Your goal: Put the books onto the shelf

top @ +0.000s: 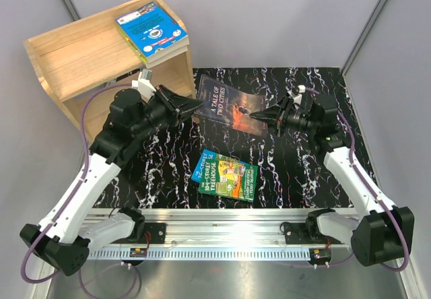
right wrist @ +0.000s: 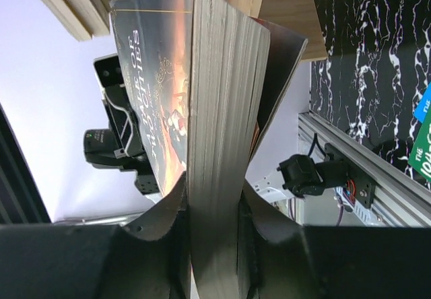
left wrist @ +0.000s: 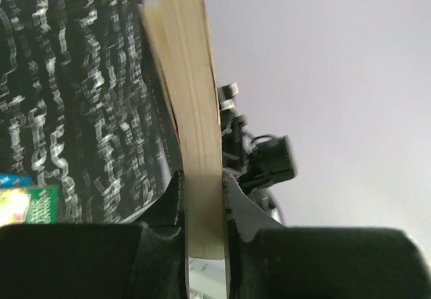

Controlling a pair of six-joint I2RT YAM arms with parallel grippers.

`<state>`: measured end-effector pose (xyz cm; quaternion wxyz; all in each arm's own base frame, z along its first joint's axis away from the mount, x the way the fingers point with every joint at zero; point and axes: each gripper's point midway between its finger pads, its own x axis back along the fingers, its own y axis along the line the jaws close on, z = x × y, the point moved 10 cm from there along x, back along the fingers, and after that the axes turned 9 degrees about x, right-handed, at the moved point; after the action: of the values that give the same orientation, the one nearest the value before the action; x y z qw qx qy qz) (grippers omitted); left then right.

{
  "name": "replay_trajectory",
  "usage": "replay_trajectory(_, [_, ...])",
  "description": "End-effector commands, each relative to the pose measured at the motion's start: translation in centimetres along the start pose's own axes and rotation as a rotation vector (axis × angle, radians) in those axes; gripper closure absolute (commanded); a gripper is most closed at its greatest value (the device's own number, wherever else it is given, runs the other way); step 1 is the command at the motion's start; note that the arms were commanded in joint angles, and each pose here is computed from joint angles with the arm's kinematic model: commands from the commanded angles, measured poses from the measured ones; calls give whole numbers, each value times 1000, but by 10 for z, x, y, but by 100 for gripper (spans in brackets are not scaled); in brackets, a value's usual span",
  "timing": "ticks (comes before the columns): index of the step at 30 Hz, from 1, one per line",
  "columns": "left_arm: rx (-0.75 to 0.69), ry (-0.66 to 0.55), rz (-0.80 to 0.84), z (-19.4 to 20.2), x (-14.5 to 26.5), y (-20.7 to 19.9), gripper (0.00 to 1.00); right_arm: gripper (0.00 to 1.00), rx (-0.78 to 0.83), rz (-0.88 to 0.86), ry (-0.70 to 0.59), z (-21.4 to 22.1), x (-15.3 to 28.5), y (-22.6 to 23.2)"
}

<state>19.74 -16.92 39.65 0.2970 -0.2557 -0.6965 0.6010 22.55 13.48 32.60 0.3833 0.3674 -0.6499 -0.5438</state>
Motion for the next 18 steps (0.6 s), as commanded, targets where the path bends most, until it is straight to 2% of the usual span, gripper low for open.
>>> replay_trajectory(1, [-203,86,121,12,33,-45,95,100,143,-54,49,14,12,37])
replay_trajectory(2, [-204,94,63,14,38,-41,93,100,181,-75,46,16,16,50])
replay_trajectory(6, [-286,68,12,18,66,-45,64,100,261,-121,42,26,30,82])
replay_trajectory(11, [-340,-13,1,27,115,-50,52,100,402,-195,-43,37,51,137])
replay_trajectory(12, [-357,-50,19,30,130,-52,50,100,391,-179,-70,37,52,144])
replay_trajectory(16, [-420,-117,11,33,159,-54,35,100,434,-256,-148,43,67,189])
replay_trajectory(18, [-471,-156,-36,31,168,-52,22,100,468,-297,-204,42,72,214])
